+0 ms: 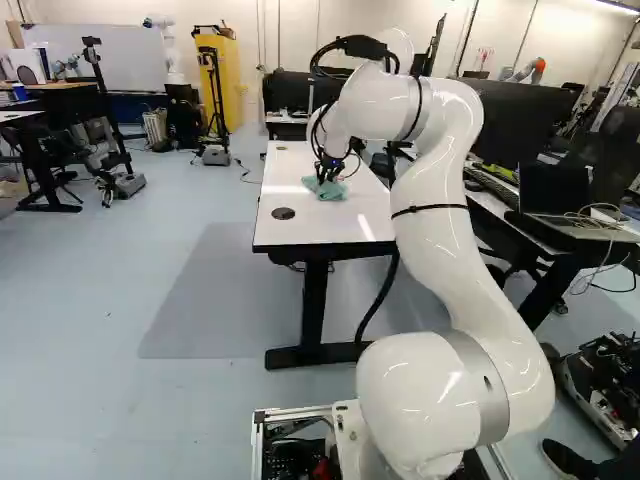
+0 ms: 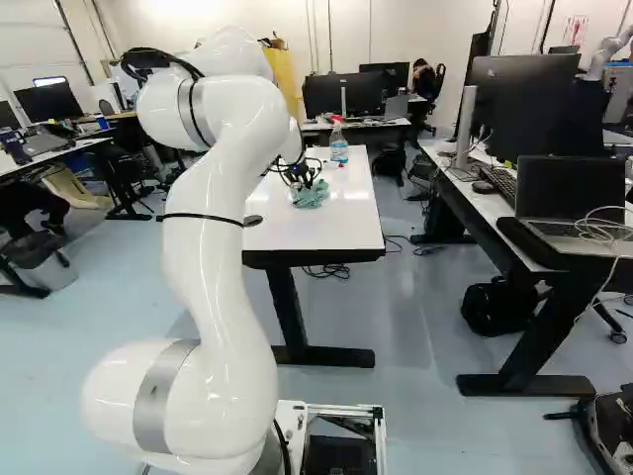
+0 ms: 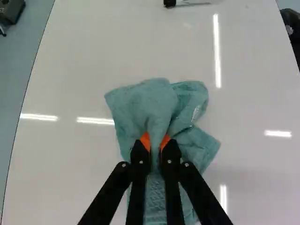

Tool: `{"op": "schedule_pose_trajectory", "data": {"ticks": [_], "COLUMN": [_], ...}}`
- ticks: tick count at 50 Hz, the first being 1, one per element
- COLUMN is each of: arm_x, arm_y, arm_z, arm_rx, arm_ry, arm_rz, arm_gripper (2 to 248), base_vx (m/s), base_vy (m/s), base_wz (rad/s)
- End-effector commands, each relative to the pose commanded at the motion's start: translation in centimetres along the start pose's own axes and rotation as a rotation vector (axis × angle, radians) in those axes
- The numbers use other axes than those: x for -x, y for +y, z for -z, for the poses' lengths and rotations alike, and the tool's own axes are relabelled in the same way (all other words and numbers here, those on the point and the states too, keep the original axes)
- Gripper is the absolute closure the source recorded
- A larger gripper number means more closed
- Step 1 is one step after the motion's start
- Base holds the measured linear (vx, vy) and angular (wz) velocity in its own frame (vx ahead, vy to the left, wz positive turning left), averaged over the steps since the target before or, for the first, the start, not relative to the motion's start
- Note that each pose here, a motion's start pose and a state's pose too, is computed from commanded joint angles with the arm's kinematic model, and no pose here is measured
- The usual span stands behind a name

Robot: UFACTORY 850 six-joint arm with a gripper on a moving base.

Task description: Clean the table with the green towel

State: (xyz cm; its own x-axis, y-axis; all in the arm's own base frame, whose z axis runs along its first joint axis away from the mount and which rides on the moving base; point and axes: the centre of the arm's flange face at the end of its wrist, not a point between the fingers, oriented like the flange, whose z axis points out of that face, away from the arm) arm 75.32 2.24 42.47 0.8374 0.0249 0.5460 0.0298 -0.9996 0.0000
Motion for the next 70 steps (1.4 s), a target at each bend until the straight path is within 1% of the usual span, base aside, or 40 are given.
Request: {"op": "schedule_pose_trajectory", "data": {"ticks": [10, 18, 28, 38, 45, 52, 70], "arm_x": [0.3, 1.0, 2.2, 3.5, 4.3, 4.9, 4.9], "arm_y": [-1.8, -3.0, -3.7, -3.8, -3.4, -2.5, 0.8], "arm_z": [0.2, 0.8, 1.8, 2.9, 3.6, 4.0, 4.0], "arm_rx": [-0.013, -0.022, -0.027, -0.028, -0.025, -0.018, 0.006], "arm_ry": [-0.004, -0.015, -0.032, -0.05, -0.062, -0.069, -0.07], "arm_rz": [0.021, 0.034, 0.043, 0.046, 0.042, 0.03, -0.01], "arm_gripper": [207, 207, 207, 207, 207, 207, 207], "base_vx": [0.0, 0.0, 0.0, 0.0, 0.0, 0.0, 0.0], "base_vy": [0.0, 0.0, 0.0, 0.0, 0.0, 0.0, 0.0], "base_wz": [0.0, 0.0, 0.0, 0.0, 0.0, 0.0, 0.0]}}
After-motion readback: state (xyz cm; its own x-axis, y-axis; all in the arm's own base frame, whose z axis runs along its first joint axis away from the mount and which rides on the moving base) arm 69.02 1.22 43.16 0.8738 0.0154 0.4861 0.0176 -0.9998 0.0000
